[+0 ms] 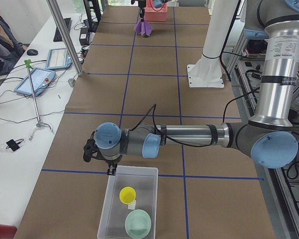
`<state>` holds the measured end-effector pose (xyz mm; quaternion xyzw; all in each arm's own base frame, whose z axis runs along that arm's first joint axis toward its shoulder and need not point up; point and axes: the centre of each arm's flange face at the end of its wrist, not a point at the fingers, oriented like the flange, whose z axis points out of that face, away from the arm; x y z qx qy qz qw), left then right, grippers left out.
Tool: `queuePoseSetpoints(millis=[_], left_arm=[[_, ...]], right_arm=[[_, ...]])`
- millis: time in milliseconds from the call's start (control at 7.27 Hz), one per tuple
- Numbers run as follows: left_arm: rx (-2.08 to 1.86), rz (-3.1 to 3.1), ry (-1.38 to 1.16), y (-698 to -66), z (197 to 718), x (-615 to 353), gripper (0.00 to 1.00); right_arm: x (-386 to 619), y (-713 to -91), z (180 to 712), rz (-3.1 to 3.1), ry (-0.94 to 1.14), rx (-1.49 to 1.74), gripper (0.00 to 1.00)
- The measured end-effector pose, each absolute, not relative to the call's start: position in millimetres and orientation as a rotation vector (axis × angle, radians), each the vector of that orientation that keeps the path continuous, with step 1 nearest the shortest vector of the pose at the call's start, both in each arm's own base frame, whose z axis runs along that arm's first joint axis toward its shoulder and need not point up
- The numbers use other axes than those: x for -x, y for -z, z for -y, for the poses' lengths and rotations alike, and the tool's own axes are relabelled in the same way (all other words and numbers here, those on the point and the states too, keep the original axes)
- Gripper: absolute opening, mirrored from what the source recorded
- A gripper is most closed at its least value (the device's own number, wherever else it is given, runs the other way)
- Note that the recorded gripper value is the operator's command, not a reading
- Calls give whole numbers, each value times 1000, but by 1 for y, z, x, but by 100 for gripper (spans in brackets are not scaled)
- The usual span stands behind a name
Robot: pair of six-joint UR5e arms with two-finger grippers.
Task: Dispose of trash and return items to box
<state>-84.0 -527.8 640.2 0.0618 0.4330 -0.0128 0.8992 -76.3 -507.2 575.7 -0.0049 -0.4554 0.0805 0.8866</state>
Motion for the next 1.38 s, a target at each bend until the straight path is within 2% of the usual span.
queuePoseSetpoints(millis=[550,825,962,1100,1375], left_arm=[[-108,-903,27,-640,529,72,71],[-101,-904,29,-639,530,67,71],[-99,-905,31,-639,530,66,71],[-98,-905,30,-639,530,65,71],[-102,-904,26,-632,532,60,72]], right_arm=[[-109,-622,451,838,-72,-105,0],[-173,-670,419,689,40,-72,0],[-185,-704,406,668,75,-27,38],[-190,-733,397,668,94,7,99],[-191,-767,388,666,100,9,100]])
